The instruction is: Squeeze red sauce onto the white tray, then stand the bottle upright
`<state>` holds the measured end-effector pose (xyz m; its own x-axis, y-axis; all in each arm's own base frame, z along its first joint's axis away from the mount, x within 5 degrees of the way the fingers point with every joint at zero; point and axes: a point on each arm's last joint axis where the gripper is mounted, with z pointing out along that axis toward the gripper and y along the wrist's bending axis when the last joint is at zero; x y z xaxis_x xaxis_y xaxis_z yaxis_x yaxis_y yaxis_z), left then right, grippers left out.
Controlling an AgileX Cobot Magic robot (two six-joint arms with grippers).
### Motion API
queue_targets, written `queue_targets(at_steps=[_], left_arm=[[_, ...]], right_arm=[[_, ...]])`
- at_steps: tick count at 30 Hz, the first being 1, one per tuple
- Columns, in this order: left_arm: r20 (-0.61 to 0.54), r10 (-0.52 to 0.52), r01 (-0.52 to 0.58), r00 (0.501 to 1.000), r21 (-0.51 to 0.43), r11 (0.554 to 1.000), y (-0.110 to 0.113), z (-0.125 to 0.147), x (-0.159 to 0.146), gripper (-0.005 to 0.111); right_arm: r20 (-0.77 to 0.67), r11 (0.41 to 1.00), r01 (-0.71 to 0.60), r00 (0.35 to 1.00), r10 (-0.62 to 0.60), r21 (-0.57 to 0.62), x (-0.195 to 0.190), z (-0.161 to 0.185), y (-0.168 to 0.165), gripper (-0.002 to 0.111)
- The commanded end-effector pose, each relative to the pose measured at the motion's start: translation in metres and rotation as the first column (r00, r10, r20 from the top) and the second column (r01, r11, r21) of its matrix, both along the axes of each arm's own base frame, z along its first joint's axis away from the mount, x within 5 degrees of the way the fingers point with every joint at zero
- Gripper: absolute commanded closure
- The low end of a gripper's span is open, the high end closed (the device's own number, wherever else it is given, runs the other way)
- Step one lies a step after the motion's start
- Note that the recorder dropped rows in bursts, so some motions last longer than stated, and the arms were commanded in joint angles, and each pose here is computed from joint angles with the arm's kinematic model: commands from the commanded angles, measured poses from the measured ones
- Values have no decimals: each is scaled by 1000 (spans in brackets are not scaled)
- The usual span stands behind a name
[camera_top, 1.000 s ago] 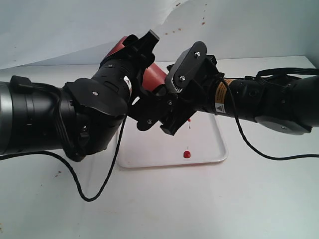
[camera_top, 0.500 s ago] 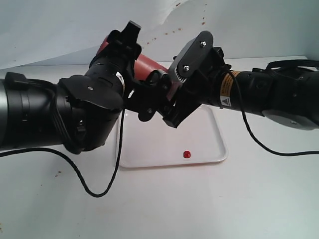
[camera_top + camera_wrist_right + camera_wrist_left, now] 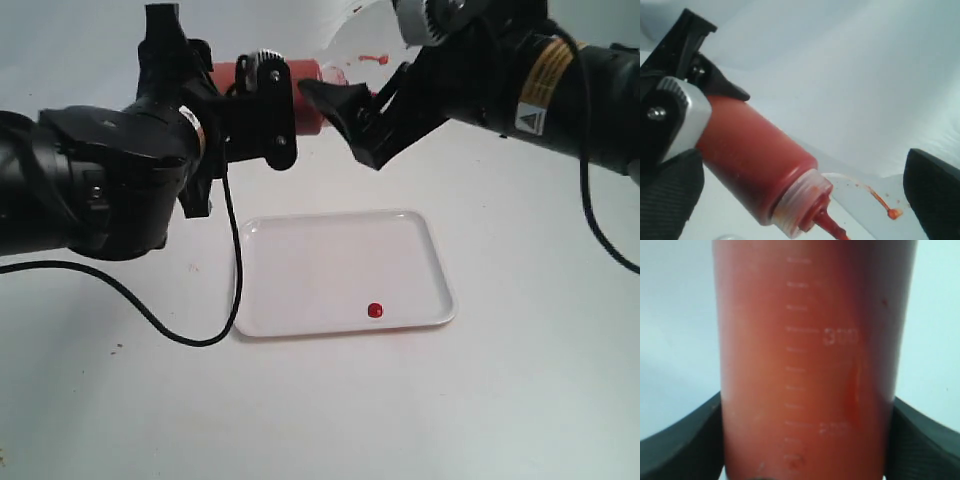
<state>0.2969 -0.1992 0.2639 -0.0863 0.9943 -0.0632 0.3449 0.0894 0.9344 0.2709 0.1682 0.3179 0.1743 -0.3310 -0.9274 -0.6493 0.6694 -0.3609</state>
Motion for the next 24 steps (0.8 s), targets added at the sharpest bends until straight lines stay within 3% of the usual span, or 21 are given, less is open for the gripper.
queue_targets(at_steps=[1, 7, 14, 19, 21, 24], left_arm=[[35, 64, -55, 997, -223, 973, 10, 32, -11, 107], [42, 90, -65, 995, -409, 910, 22, 58, -27, 107], [55, 42, 3, 998, -643, 766, 41, 63, -59, 107], [56, 6, 41, 998, -806, 590, 56, 57, -85, 107], [8, 6, 4, 1000, -861, 509, 61, 49, -94, 107], [-45, 2, -42, 999, -905, 424, 69, 39, -104, 107]], right_arm=[[19, 993, 77, 997, -79, 90, -10, 26, -13, 3], [46, 982, 123, 990, -131, 146, -28, 51, -28, 3], [-13, 969, 186, 982, -186, 162, -42, 61, -41, 3], [-54, 970, 203, 979, -198, 134, -56, 45, -49, 3], [-53, 972, 197, 980, -192, 125, -63, 39, -52, 3], [-63, 970, 194, 980, -186, 147, -73, 35, -57, 3]])
